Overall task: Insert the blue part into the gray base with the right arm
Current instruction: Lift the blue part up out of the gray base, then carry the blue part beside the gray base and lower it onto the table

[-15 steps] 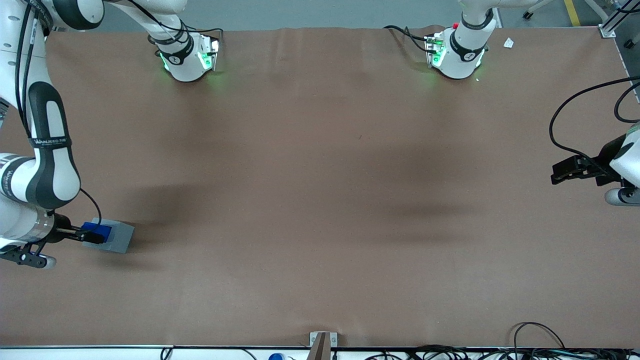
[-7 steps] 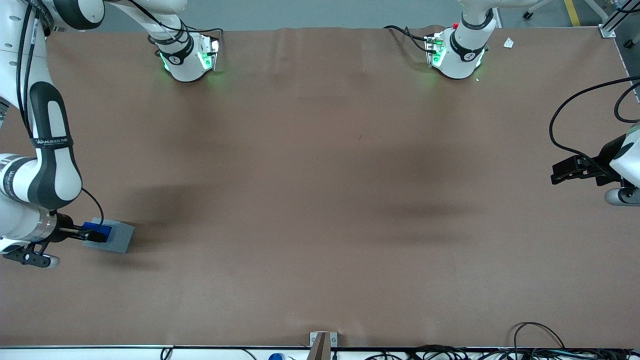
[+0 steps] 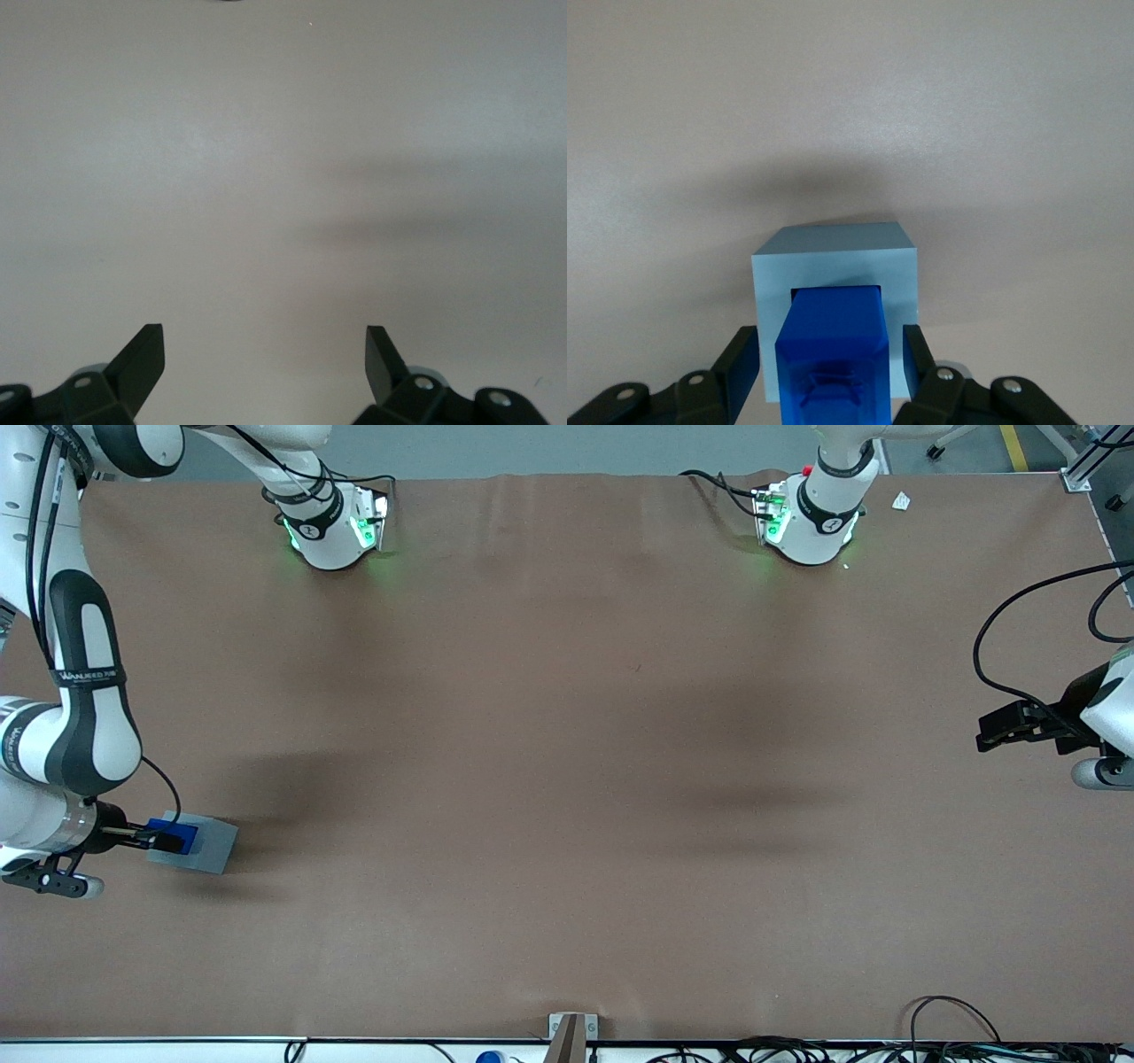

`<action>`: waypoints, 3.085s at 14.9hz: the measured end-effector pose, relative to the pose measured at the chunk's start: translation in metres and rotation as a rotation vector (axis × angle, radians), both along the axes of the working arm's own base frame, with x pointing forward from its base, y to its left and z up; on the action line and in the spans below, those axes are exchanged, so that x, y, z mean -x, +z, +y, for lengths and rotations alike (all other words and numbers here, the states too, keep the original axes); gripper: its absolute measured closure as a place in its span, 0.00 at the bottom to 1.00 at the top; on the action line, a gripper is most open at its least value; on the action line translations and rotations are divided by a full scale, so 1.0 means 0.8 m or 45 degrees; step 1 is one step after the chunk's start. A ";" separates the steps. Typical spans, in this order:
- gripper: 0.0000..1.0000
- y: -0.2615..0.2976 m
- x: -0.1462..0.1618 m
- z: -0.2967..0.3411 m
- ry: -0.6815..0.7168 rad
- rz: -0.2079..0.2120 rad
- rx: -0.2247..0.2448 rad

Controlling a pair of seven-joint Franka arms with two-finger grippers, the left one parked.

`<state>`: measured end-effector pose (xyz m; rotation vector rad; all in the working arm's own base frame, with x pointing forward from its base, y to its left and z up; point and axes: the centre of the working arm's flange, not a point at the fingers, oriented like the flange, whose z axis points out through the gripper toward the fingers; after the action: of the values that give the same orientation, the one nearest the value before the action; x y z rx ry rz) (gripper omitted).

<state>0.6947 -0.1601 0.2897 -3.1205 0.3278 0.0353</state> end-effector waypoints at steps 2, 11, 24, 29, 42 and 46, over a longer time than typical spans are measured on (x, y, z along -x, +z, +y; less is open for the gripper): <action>0.35 0.000 0.000 0.000 0.001 0.000 0.000; 0.49 0.000 0.000 0.000 0.001 0.000 0.000; 0.49 0.099 -0.025 0.082 0.021 0.051 -0.023; 0.49 0.078 -0.040 0.161 0.100 0.014 -0.025; 0.49 -0.059 -0.027 0.225 0.159 0.069 -0.041; 0.49 -0.067 -0.025 0.236 0.117 0.043 -0.106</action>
<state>0.7149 0.0289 0.2358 -3.0526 0.1785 0.0995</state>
